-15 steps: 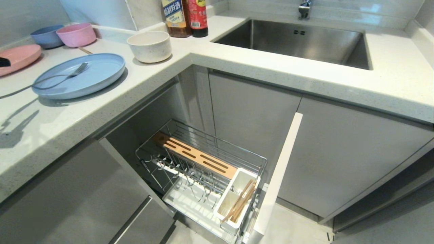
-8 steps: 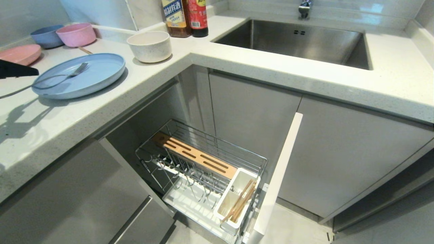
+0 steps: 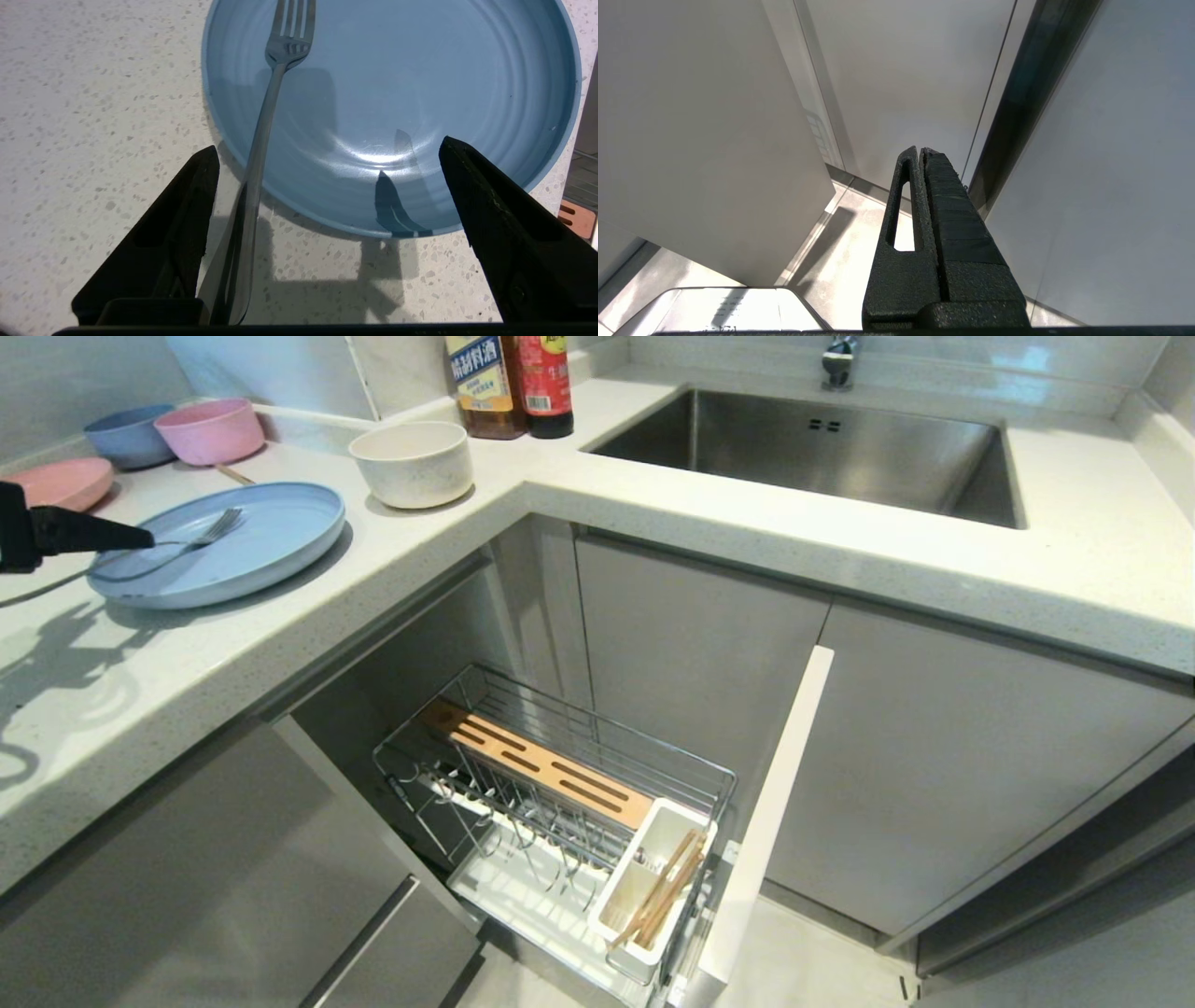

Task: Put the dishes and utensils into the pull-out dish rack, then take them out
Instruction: Pick up the fork and place it in the cupboard

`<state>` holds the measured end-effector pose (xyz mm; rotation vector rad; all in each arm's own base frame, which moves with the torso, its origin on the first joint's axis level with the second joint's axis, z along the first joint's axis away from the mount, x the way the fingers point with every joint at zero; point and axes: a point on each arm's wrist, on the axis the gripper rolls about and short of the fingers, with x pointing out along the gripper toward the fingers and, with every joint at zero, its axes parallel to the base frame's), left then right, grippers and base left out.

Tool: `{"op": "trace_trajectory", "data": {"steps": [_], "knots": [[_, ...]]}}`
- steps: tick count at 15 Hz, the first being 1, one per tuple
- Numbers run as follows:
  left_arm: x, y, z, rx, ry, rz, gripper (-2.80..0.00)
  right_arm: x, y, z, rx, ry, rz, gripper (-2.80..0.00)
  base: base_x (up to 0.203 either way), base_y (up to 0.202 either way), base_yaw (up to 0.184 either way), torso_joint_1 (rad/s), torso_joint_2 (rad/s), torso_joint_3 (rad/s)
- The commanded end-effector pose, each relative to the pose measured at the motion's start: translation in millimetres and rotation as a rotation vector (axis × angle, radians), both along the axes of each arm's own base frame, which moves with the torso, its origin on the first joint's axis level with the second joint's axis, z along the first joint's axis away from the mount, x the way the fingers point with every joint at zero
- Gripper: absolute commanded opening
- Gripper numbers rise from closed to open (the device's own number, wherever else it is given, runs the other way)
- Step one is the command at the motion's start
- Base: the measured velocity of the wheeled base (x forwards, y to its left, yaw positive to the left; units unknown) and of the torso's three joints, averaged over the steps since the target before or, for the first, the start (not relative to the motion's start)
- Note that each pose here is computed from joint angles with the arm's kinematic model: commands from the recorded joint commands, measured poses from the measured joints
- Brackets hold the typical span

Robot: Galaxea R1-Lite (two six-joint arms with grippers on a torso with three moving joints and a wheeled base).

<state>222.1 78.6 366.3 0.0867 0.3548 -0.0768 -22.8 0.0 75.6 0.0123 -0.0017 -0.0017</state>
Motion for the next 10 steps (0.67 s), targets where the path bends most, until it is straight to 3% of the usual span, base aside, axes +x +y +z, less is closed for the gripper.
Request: {"op": "trace_trajectory", "data": {"steps": [1,10], "knots": [[7.1,2.0,-4.4,-0.009,0.017,-0.012,0.0,0.1,0.0,-0.4,0.0,0.002,0.0,-2.8,0.0,0.0,0.0,0.0,0.0,0.0],[16.6,-7.2,-9.5,-0.027,0.034,-0.084,0.0,0.1,0.0,-0.4,0.0,0.002,0.0,-2.8,0.0,0.0,0.0,0.0,0.0,0.0]]}}
